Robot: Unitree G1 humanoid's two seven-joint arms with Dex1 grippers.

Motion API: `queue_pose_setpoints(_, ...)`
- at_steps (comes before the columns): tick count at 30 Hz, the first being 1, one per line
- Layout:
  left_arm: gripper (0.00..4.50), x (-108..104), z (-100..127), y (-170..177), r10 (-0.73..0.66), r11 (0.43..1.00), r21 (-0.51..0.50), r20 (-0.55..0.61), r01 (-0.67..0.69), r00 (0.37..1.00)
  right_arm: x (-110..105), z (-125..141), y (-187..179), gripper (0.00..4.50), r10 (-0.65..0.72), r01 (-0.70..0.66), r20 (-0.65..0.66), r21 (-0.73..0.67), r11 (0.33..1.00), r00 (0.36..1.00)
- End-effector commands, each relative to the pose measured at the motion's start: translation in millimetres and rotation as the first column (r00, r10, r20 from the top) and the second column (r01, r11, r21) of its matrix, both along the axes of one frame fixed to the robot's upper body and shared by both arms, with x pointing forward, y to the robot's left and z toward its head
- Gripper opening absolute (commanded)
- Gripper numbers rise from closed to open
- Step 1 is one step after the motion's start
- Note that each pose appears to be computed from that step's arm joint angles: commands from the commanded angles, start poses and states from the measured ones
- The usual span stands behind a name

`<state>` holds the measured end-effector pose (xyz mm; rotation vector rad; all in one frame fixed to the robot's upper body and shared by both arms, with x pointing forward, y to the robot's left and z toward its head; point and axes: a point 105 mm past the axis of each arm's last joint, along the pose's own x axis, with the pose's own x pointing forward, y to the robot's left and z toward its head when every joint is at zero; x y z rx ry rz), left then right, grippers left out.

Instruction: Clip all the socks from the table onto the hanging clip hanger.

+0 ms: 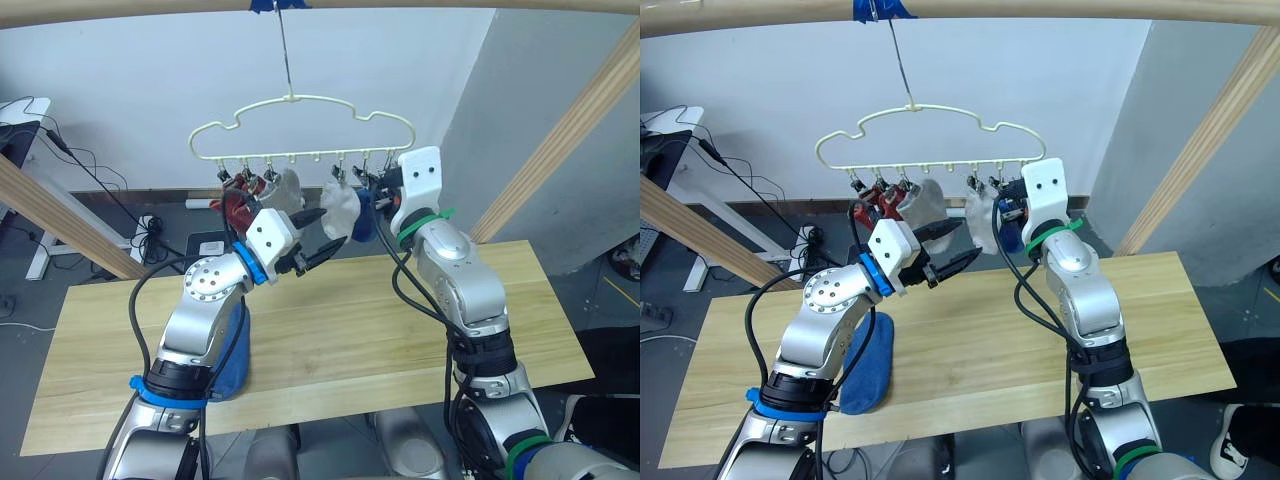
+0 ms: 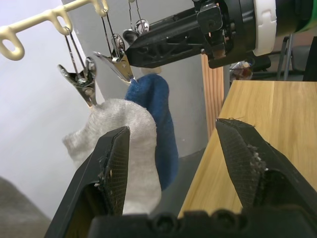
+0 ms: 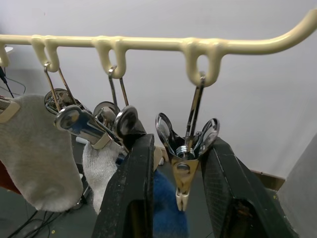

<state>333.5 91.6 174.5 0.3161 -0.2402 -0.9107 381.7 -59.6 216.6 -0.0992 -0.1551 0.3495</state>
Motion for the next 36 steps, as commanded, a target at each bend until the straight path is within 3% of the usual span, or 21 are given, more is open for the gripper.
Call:
queue_pose_setpoints(1, 3.04, -5.8, 6.9, -3.8, -0.022, 1.0, 0.006, 0.042, 0.021, 0.999, -3.0, 16.8, 2.8, 1.37, 0.004, -0.005, 0.075, 0.006, 1.0, 0.997)
queue_pose_setpoints(29, 3.04, -6.1, 5.2, -3.6, -0.019, 1.0, 0.011, 0.042, 0.018, 0.999, -1.6, 19.2, -1.0, 1.37, -0.027, 0.025, 0.102, 0.022, 0.999, 0.994)
queue_pose_setpoints(33, 3.04, -6.0, 5.0, -3.5, -0.018, 1.0, 0.011, 0.042, 0.017, 0.999, -1.2, 19.0, -1.3, 2.22, -0.03, 0.029, 0.102, 0.016, 0.999, 0.994)
queue_pose_setpoints(36, 3.04, -5.9, 5.0, -3.4, -0.017, 1.0, 0.011, 0.042, 0.017, 0.999, -1.1, 19.0, -1.1, 2.22, -0.03, 0.028, 0.102, 0.013, 1.0, 0.994)
